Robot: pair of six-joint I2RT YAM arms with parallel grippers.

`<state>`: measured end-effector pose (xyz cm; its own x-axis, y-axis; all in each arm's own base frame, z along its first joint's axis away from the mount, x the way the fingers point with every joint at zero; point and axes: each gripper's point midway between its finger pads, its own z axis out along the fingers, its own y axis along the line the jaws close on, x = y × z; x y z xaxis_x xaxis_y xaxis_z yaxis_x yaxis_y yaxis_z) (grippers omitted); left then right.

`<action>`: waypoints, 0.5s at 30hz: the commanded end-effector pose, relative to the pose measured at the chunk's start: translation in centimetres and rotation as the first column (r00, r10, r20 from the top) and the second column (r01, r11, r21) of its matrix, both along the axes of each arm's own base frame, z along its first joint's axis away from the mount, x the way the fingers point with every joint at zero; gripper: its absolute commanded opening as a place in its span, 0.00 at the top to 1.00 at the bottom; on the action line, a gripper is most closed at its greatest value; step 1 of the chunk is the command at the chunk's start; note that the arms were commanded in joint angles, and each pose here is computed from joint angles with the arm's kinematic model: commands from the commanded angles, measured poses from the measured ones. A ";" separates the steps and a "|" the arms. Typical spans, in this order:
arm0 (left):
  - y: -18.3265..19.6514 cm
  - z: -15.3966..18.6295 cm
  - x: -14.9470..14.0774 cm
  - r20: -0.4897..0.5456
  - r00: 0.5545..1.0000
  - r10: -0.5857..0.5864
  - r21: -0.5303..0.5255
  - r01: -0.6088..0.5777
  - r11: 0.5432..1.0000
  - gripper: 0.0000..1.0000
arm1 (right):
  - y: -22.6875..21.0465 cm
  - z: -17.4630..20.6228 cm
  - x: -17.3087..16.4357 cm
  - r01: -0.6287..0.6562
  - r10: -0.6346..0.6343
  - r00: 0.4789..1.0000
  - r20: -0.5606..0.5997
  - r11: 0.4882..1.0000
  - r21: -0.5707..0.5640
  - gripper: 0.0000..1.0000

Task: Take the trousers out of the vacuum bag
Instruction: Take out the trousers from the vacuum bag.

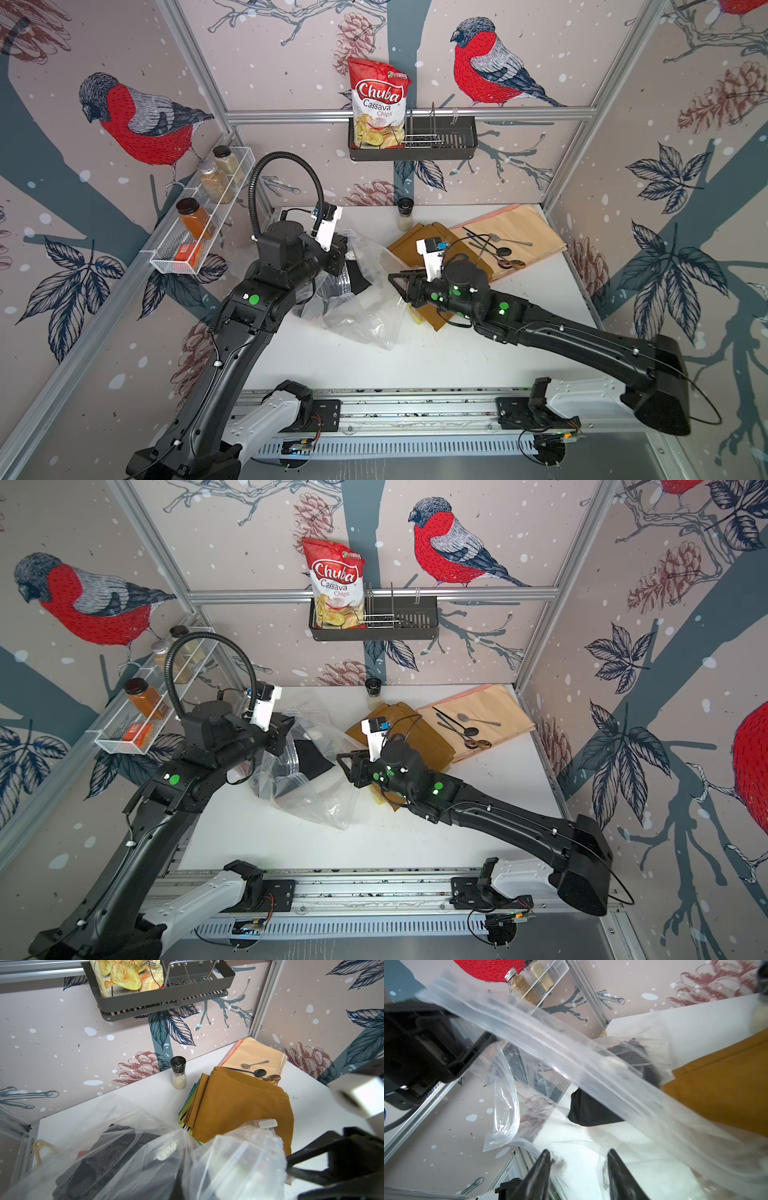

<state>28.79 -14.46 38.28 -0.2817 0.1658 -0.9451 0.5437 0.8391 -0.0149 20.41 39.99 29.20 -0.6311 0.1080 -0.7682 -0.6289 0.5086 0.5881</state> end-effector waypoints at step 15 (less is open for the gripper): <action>1.7 5.7 -0.1 0.113 0.988 0.106 -0.084 -0.097 0.992 1.00 | 7.5 -4.8 0.7 0.125 -0.127 0.991 -0.049 0.992 -0.028 0.58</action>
